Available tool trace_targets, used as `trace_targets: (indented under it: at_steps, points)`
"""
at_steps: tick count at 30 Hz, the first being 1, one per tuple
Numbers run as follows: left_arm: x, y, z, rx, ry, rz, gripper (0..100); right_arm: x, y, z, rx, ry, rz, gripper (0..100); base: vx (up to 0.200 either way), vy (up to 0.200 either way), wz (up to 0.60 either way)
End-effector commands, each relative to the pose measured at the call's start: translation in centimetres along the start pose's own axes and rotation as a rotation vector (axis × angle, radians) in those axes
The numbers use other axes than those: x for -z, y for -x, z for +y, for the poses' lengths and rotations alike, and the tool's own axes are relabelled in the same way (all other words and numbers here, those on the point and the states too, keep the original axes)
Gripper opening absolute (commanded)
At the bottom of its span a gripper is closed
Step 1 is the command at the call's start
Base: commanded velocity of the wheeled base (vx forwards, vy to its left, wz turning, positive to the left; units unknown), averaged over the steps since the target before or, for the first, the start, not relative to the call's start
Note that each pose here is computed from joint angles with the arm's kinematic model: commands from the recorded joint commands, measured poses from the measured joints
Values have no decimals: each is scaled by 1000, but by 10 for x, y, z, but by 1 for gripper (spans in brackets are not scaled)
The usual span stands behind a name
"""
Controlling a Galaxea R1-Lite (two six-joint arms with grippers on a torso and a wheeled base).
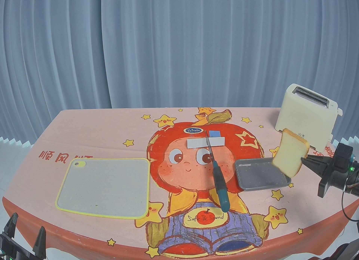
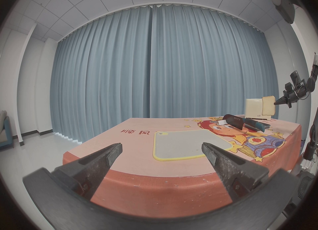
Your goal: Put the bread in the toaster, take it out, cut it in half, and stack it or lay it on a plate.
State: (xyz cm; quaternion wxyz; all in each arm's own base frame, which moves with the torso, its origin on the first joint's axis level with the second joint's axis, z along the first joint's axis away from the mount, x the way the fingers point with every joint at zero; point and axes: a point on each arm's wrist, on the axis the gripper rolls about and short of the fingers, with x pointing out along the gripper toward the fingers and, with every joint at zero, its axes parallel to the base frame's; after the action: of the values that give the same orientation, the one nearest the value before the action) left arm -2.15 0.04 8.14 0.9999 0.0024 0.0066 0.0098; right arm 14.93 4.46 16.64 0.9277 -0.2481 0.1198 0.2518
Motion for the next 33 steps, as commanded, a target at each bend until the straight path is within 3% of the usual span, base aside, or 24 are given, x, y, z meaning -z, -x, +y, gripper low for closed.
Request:
trace_targets:
  at_steps: [1,33]
  points:
    - [5,-1,0,0,-2,19,100,1,-1,0,-4,-2,7,0,0,-200,0]
    - [5,-1,0,0,0,19,100,-14,-1,-9,28,6,-43,0,0,-200,0]
